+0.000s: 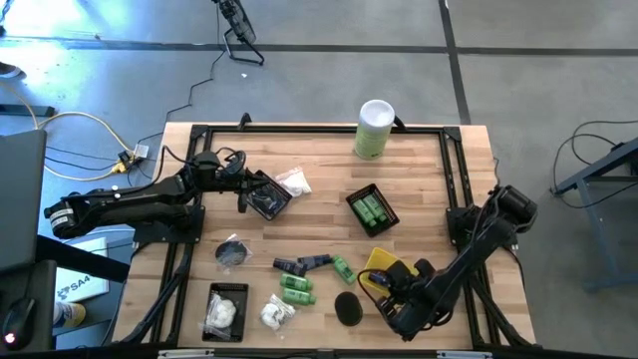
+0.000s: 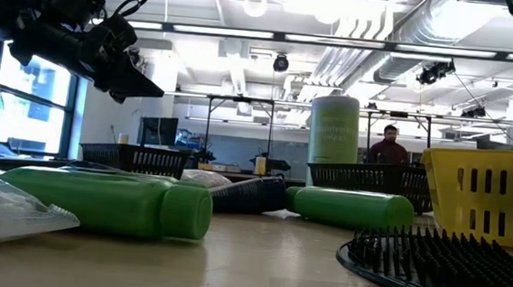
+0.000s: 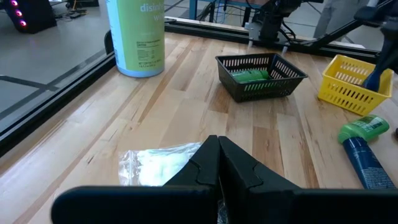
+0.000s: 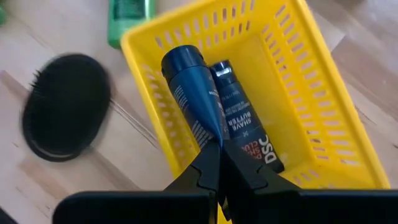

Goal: Pick & Place Travel size toiletries
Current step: Put the shaving cream tube into the yellow bin

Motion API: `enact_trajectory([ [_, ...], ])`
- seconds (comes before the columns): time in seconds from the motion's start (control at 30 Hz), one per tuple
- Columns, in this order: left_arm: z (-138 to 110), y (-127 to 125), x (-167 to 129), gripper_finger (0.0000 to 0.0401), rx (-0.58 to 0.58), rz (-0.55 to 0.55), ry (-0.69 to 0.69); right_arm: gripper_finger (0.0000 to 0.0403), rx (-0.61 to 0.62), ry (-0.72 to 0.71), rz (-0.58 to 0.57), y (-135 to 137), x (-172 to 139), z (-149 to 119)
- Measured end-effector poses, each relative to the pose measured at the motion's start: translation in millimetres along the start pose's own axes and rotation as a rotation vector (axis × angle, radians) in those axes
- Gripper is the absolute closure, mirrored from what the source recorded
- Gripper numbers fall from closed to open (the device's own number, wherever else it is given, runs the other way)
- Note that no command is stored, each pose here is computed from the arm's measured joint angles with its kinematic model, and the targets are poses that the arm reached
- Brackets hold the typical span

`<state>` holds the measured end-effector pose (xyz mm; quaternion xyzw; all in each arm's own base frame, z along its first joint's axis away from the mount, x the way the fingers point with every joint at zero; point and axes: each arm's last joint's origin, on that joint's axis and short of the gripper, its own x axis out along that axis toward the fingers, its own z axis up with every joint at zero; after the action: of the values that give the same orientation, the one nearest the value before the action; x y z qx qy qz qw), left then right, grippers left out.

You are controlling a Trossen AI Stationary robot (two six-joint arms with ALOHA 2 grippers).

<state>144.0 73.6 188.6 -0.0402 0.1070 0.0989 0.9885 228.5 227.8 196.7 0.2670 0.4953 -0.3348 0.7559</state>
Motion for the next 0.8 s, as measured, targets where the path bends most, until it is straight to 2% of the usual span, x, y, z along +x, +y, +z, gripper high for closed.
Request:
enact_trajectory([
  [0.2, 0.0, -0.1, 0.0, 0.0401, 0.000, 0.000, 0.000, 0.0399, -0.003, 0.045, -0.027, 1.5, 6.7, -2.9],
  [0.5, 0.0, -0.1, 0.0, 0.0401, 0.000, 0.000, 0.000, 0.0396, 0.006, 0.041, -0.031, 2.0, 8.4, 0.4],
  [0.8, 0.0, -0.1, 0.0, 0.0401, 0.000, 0.000, 0.000, 0.0311, -0.006, 0.046, -0.035, 1.5, 8.2, 0.2],
])
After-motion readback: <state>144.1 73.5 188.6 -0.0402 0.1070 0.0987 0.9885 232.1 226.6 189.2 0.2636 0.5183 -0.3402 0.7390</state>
